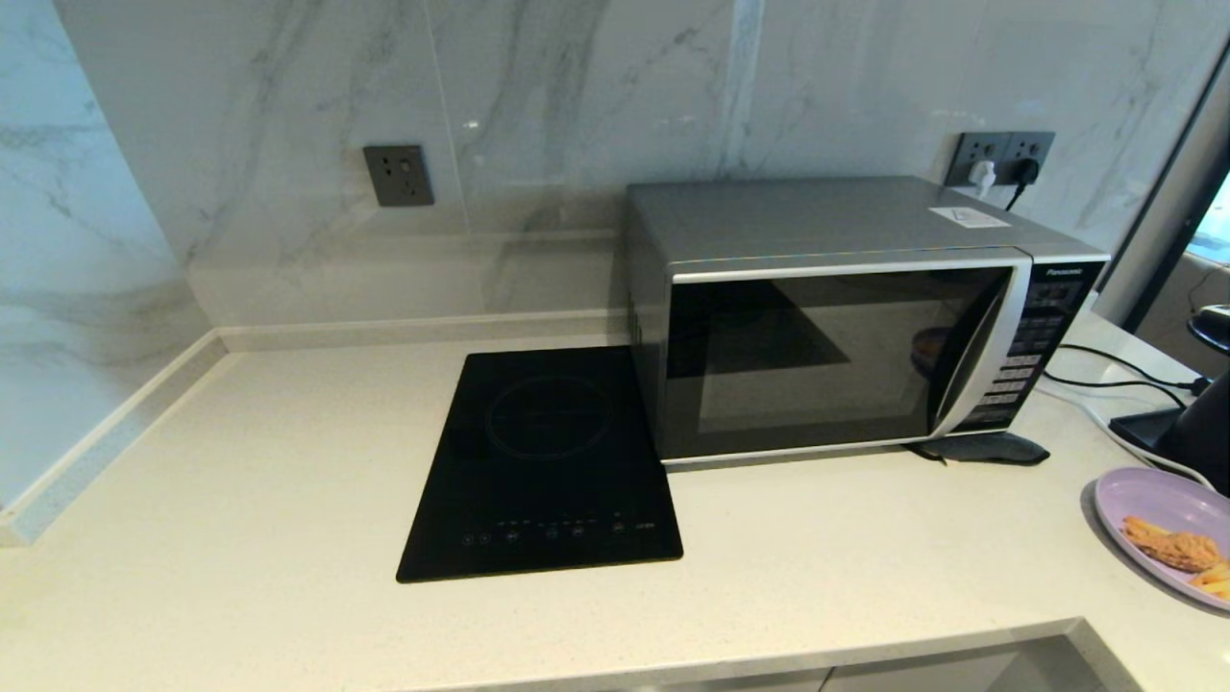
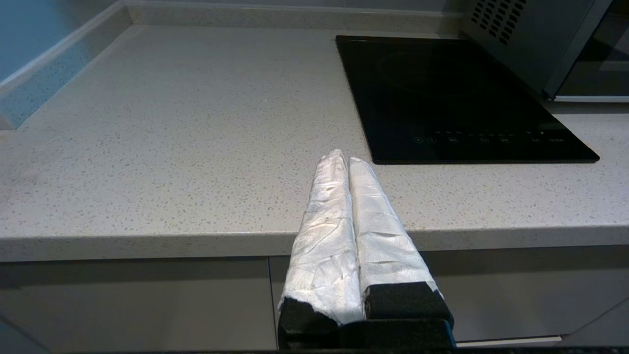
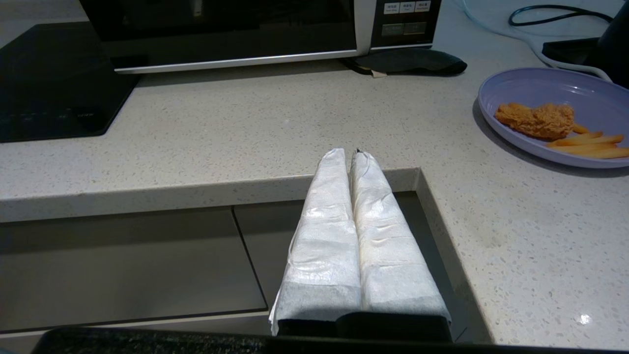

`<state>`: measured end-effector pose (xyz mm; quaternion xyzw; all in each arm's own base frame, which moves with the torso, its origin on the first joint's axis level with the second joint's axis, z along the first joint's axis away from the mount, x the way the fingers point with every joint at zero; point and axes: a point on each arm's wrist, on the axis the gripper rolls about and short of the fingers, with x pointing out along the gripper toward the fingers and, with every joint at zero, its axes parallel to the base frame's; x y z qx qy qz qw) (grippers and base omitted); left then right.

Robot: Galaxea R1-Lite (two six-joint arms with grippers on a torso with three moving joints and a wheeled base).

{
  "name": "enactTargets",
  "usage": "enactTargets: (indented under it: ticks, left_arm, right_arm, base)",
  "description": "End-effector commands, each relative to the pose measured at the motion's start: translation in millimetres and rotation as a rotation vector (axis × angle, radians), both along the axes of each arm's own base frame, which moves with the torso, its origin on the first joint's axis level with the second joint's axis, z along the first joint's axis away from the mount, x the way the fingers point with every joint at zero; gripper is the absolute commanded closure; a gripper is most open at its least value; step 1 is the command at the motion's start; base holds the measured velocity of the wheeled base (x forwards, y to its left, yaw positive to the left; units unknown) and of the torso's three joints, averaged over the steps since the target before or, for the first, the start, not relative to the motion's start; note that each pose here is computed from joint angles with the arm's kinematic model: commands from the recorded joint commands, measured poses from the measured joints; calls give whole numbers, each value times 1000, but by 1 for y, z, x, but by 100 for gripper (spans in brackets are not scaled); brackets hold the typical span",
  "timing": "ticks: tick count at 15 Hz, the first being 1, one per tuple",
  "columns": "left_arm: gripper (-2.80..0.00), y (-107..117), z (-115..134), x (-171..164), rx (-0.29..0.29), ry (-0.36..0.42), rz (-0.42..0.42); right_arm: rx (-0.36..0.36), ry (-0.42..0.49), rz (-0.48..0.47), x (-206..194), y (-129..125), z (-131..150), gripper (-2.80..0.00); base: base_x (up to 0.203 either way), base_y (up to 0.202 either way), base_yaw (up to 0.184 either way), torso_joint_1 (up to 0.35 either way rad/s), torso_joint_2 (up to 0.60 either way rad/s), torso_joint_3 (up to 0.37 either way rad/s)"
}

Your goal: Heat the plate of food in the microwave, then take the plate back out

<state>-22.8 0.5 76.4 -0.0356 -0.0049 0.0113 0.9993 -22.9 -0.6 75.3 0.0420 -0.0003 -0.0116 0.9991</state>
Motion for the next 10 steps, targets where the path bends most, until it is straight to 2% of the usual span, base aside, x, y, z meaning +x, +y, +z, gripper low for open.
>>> enactTargets:
  ticks: [1, 10]
  left_arm:
    - [0, 0, 0, 0, -1, 1, 2]
    - [0, 0, 0, 0, -1, 1, 2]
  right_arm:
    - [-1, 3, 0, 0, 0, 0, 0]
    - [2, 3, 0, 0, 0, 0, 0]
  base:
    - [0, 0, 0, 0, 0, 0]
    - [0, 0, 0, 0, 0, 0]
